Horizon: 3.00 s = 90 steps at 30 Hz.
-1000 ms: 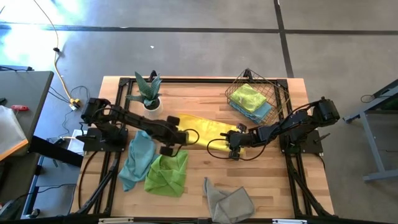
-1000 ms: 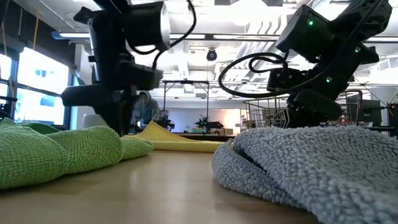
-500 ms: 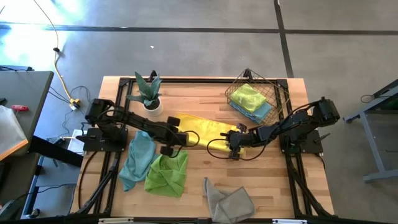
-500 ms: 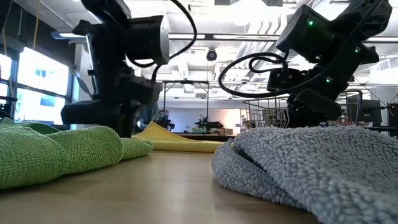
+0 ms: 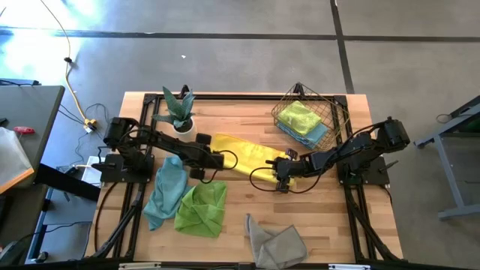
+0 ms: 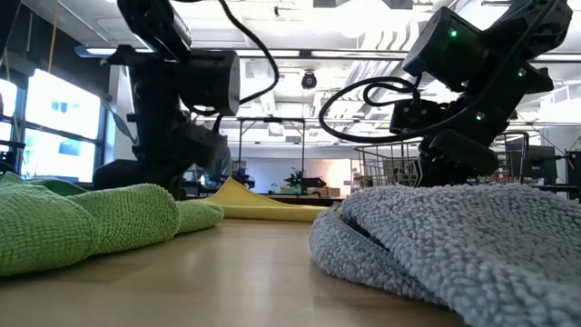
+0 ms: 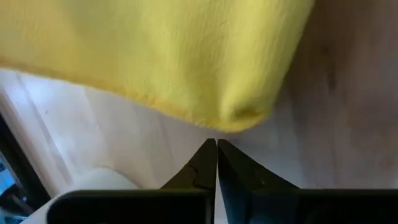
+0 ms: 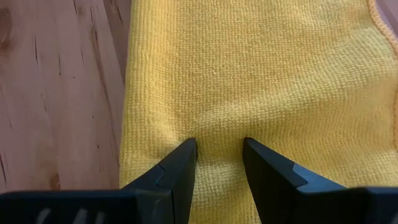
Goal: Fold microfiber towels
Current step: Fold the yellow towel
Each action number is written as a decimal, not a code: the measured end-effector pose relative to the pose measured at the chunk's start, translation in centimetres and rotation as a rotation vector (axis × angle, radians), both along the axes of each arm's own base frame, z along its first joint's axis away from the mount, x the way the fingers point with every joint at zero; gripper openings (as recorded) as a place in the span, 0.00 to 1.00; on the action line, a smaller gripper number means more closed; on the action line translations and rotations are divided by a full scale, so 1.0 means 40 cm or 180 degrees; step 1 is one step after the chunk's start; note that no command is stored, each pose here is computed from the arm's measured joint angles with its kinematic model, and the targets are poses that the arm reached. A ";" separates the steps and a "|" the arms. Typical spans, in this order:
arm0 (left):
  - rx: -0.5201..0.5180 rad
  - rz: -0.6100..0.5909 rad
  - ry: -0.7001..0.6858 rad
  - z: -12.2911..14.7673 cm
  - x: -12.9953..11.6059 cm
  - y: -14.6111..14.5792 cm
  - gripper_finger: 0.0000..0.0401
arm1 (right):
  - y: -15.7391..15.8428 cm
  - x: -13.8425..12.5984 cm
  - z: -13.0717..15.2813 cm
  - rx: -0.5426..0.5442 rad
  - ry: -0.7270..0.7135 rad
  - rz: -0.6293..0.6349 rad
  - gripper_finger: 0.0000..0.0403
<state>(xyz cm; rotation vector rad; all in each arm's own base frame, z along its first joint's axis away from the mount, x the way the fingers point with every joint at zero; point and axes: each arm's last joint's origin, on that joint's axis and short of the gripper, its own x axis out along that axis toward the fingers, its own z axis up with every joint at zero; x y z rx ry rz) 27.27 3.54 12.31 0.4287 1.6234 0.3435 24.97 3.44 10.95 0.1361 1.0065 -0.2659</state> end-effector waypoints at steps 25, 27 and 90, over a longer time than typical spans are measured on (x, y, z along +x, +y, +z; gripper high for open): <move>-0.0440 -0.0555 -0.0895 0.062 0.097 -0.073 0.02 | 0.001 -0.001 0.000 0.0039 0.0014 0.0024 0.32; -0.0492 -0.0549 -0.0926 0.063 0.099 -0.067 0.03 | 0.002 -0.001 0.000 0.0091 0.0030 0.0061 0.32; -0.1098 -0.0171 -0.0918 0.018 0.077 -0.048 0.16 | 0.248 -0.121 0.092 -0.0815 0.1093 0.0604 0.32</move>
